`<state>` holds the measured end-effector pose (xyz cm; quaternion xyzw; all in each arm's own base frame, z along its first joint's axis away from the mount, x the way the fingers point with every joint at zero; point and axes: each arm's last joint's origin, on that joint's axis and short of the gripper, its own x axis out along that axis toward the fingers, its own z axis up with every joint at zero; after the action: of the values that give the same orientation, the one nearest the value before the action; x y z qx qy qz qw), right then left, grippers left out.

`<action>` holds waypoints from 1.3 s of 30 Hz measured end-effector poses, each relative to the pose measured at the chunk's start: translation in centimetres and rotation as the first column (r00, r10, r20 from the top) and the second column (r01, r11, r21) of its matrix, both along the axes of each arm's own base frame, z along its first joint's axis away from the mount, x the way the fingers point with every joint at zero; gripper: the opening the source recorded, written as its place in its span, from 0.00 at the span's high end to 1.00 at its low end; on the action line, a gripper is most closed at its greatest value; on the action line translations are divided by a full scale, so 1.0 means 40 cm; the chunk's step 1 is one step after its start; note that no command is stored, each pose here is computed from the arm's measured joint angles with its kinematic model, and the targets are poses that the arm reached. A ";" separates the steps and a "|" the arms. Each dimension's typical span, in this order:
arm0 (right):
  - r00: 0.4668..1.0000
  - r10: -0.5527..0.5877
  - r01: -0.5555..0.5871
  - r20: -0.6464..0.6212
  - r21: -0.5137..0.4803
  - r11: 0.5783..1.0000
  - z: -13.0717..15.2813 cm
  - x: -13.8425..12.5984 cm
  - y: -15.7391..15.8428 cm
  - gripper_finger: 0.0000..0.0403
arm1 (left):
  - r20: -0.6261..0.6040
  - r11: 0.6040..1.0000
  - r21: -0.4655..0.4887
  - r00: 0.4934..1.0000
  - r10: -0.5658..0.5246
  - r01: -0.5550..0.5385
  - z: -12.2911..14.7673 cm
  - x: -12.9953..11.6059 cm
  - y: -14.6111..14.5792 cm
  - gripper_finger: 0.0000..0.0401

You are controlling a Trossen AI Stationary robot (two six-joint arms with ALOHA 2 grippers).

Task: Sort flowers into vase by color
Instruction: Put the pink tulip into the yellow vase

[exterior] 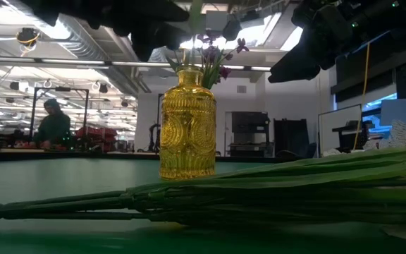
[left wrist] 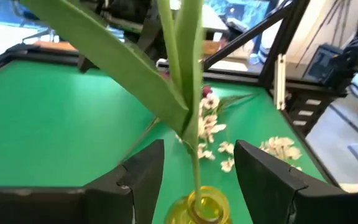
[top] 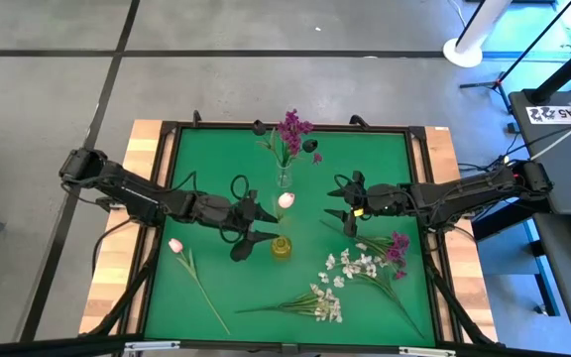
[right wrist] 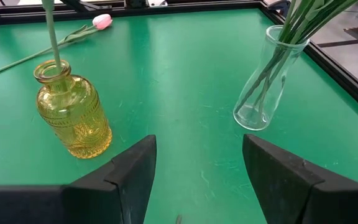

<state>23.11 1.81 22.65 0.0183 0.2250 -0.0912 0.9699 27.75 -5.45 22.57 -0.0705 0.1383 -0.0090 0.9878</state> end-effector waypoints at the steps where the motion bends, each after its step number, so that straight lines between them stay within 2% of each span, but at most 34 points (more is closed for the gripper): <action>1: 1.000 0.000 0.000 0.000 0.000 1.000 0.000 0.000 0.000 0.41 | -0.010 1.000 -0.002 1.000 0.005 -0.005 -0.002 -0.001 0.000 0.52; 9: 1.000 0.000 0.000 0.000 0.000 1.000 0.000 0.000 0.000 0.41 | -0.124 1.000 -0.009 0.992 0.022 -0.023 -0.019 -0.019 0.005 0.52; 18: 1.000 0.000 0.000 0.000 0.000 1.000 0.000 0.000 0.000 0.41 | -0.268 0.997 -0.045 0.962 0.046 -0.060 0.003 -0.100 -0.022 0.52; 31: 1.000 -0.003 0.003 0.002 0.005 1.000 0.000 0.000 0.000 0.41 | -0.389 0.982 -0.190 0.916 -0.099 0.025 -0.026 -0.171 -0.161 0.52; 39: 1.000 -0.007 0.007 0.004 0.015 1.000 0.000 0.000 0.000 0.41 | -0.437 0.972 -0.225 0.885 -0.161 0.066 -0.089 -0.175 -0.254 0.52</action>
<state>23.11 1.81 22.67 0.0265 0.2235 -0.0930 0.9699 20.75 -15.60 18.99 -0.1629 0.3667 -0.0644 0.9137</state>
